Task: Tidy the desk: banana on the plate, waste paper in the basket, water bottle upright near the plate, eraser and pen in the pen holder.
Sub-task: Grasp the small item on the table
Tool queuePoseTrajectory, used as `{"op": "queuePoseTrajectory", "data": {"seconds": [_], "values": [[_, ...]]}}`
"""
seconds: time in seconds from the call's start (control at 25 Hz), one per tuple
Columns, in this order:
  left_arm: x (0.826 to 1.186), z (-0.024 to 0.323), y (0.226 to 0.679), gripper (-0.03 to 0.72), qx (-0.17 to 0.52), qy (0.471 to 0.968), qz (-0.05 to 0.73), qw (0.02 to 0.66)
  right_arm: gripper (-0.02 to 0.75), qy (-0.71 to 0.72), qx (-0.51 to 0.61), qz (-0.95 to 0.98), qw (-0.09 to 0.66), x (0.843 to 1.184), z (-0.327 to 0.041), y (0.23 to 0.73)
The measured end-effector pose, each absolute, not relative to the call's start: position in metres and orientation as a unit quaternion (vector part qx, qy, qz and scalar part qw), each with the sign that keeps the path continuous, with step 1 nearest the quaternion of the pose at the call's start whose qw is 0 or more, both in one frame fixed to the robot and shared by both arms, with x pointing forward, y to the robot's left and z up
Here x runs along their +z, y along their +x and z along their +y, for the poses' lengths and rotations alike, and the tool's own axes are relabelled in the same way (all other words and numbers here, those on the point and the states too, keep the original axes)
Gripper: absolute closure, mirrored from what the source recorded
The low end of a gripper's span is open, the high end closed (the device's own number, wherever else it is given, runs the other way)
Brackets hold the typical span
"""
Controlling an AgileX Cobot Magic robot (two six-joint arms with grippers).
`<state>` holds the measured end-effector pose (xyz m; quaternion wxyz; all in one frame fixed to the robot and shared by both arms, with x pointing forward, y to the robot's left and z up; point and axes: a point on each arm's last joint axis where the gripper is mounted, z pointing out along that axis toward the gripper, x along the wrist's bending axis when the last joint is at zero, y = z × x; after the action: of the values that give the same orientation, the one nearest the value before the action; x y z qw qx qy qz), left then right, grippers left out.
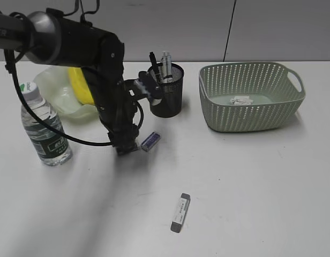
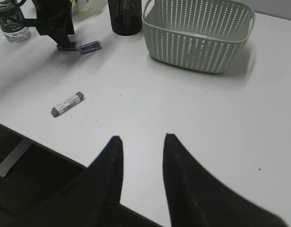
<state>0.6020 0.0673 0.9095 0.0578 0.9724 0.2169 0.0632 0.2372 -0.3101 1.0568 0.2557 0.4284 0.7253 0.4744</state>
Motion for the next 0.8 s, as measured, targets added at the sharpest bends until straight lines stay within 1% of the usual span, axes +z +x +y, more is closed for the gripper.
{"op": "queuePoseTrajectory", "data": {"seconds": [0.24,0.32,0.36,0.4,0.48,0.68,0.8], "values": [[0.894,0.066,0.605,0.294,0.062,0.973,0.215,0.053,0.494,0.428,0.475,0.725,0.256,1.057,-0.31,0.237],[0.894,0.065,0.606,0.315,0.062,0.973,0.215,0.054,0.494,0.428,0.475,0.725,0.256,1.057,-0.31,0.237],[0.893,0.065,0.606,0.341,0.062,0.973,0.215,0.054,0.494,0.428,0.475,0.725,0.256,1.057,-0.31,0.237],[0.893,0.065,0.606,0.39,0.063,0.973,0.215,0.054,0.494,0.428,0.475,0.725,0.256,1.057,-0.31,0.237],[0.894,0.065,0.607,0.512,0.059,0.973,0.215,0.051,0.494,0.428,0.475,0.725,0.256,1.057,-0.31,0.237],[0.904,0.064,0.608,0.512,0.044,0.973,0.223,0.037,0.494,0.428,0.475,0.725,0.256,1.057,-0.31,0.237],[0.93,0.06,0.614,0.512,0.067,0.968,0.234,0.062,0.494,0.428,0.475,0.725,0.256,1.057,-0.31,0.237]]}}
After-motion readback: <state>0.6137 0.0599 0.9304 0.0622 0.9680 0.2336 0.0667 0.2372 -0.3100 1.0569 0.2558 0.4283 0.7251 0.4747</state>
